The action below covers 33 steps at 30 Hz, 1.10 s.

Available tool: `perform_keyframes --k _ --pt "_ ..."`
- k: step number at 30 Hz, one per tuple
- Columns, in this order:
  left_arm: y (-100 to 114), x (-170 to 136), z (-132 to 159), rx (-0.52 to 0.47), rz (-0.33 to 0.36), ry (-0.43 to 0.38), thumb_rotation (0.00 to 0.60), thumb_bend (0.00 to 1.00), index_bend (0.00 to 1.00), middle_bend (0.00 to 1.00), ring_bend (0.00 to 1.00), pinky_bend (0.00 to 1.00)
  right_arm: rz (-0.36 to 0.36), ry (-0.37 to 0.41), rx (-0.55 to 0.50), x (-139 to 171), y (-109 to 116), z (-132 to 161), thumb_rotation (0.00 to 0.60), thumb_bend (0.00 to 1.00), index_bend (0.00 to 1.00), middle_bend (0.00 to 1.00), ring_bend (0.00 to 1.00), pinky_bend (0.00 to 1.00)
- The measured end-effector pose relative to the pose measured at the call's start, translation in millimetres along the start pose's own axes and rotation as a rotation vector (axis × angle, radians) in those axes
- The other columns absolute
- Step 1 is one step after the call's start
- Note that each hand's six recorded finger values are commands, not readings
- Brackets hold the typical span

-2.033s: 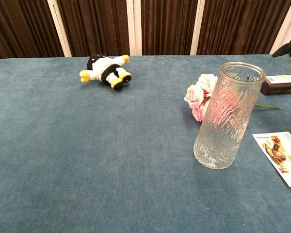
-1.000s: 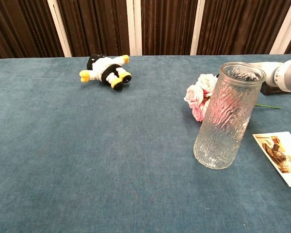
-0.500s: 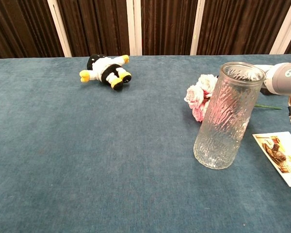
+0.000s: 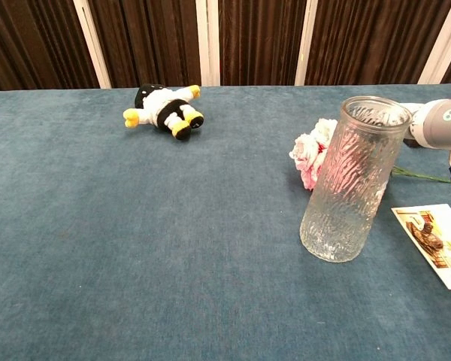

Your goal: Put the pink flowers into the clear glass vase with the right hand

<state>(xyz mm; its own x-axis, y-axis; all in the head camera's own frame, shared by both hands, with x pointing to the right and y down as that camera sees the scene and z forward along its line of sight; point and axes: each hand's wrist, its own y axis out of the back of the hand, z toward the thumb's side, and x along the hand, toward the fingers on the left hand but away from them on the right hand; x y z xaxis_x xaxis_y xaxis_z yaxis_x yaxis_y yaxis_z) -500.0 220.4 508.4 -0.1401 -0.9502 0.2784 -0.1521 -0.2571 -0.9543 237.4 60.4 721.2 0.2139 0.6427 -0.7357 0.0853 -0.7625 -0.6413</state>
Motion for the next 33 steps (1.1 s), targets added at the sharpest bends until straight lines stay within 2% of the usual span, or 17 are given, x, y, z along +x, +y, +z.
perform_keyframes --k 6,10,16,24,28,33 --pt "-0.5 0.3 -0.4 -0.001 -0.003 0.001 0.6 0.27 0.15 0.0 0.0 0.02 -0.047 0.022 -0.028 -0.1 10.5 5.7 0.6 0.37 0.47 0.46 0.48 0.05" --pt "0.9 0.3 -1.5 -0.006 0.0 0.003 0.6 0.27 0.15 0.0 0.0 0.02 -0.093 0.035 -0.097 1.3 22.7 7.2 0.6 0.38 0.48 0.46 0.49 0.06" --pt "3.4 0.1 -3.3 -0.014 0.008 0.008 0.6 0.27 0.15 0.0 0.0 0.02 -0.202 0.07 -0.338 10.5 55.3 1.0 0.6 0.38 0.48 0.47 0.49 0.06" --pt "5.1 0.1 -2.5 -0.028 0.019 0.003 0.6 0.27 0.15 0.0 0.0 0.02 -0.347 0.168 -0.681 41.7 112.7 -15.5 0.6 0.38 0.52 0.47 0.49 0.06" --pt "5.6 -0.6 -1.6 -0.037 0.024 -0.003 0.6 0.27 0.15 0.0 0.0 0.02 -0.386 0.234 -0.884 63.8 138.4 -17.5 0.6 0.38 0.52 0.47 0.49 0.06" --pt "8.0 -0.7 -1.6 -0.045 0.035 -0.009 0.6 0.27 0.15 0.0 0.0 0.02 -0.398 0.365 -1.129 105.1 174.7 -10.0 0.6 0.38 0.53 0.47 0.49 0.06"
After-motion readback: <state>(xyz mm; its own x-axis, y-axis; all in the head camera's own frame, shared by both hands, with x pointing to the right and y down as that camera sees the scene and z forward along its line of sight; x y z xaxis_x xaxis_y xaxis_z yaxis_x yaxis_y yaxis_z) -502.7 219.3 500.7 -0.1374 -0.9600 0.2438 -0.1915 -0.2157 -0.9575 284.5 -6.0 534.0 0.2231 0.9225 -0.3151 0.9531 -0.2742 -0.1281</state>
